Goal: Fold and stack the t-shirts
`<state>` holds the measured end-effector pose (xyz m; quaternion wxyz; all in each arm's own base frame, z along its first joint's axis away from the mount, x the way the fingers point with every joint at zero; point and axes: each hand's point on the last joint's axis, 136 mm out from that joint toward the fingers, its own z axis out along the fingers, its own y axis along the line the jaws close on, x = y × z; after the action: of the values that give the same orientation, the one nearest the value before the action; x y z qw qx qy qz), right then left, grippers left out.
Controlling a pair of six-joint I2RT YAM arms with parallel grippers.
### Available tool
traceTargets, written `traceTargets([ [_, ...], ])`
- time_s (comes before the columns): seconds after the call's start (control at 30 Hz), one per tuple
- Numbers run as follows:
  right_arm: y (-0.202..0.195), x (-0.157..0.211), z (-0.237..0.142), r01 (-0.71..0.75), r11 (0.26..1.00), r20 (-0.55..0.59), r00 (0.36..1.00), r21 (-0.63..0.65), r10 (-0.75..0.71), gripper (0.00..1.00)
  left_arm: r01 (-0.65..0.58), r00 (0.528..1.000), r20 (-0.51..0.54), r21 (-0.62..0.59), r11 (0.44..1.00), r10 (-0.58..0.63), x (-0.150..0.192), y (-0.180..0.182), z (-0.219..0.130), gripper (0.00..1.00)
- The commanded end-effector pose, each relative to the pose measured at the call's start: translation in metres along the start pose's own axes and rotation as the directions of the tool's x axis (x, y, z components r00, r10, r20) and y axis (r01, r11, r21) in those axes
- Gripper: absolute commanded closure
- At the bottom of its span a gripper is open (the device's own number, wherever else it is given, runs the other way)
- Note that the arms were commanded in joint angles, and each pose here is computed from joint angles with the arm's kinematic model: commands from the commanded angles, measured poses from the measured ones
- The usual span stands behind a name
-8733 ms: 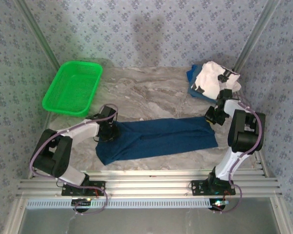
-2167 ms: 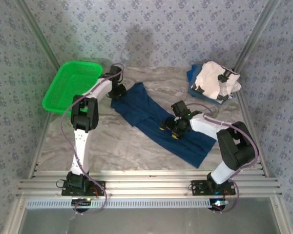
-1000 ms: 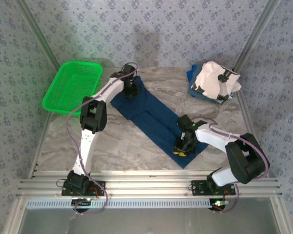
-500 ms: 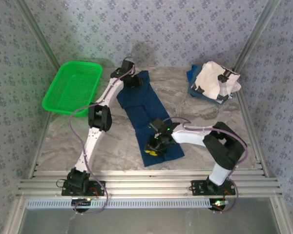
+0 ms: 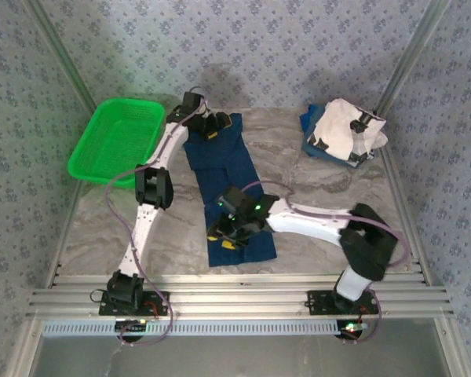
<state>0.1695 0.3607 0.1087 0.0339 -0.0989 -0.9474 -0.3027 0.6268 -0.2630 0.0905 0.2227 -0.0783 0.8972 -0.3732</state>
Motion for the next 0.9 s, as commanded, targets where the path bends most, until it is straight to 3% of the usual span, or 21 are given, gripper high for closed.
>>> traceTargets([
  [0.0,-0.031,0.002,-0.058,0.058,0.992,0.024,0.998,0.110,-0.061,0.48,-0.150,0.984,0.119,0.124,0.981,0.136,-0.028,-0.124,-0.136,0.20],
  [0.1,-0.071,-0.002,-0.096,0.101,0.976,0.030,0.994,0.193,-0.109,0.42,-0.194,0.977,0.093,0.027,0.981,0.190,0.000,-0.147,-0.199,0.20],
  [0.27,-0.119,0.000,-0.111,0.062,0.988,0.005,0.998,0.140,-0.064,0.37,-0.175,0.985,-0.016,-0.055,0.983,0.174,0.097,-0.161,-0.258,0.20],
  [0.43,-0.143,-0.005,-0.098,0.048,0.995,0.003,0.999,0.084,-0.048,0.36,-0.012,0.994,-0.107,-0.165,0.986,-0.006,0.230,-0.092,-0.274,0.22],
  [0.57,-0.158,-0.007,-0.079,0.045,0.997,-0.016,0.999,0.068,-0.044,0.36,0.104,0.977,-0.157,-0.228,0.968,-0.142,0.332,-0.035,-0.265,0.25],
  [0.77,-0.177,-0.008,-0.063,0.070,0.996,-0.045,0.997,0.061,-0.068,0.33,0.206,0.963,-0.126,-0.230,0.951,-0.239,0.399,0.002,-0.246,0.33],
  [0.87,-0.185,-0.011,-0.058,0.057,0.997,-0.049,0.997,0.059,-0.054,0.34,0.190,0.963,-0.139,-0.269,0.944,-0.233,0.415,0.012,-0.239,0.34],
])
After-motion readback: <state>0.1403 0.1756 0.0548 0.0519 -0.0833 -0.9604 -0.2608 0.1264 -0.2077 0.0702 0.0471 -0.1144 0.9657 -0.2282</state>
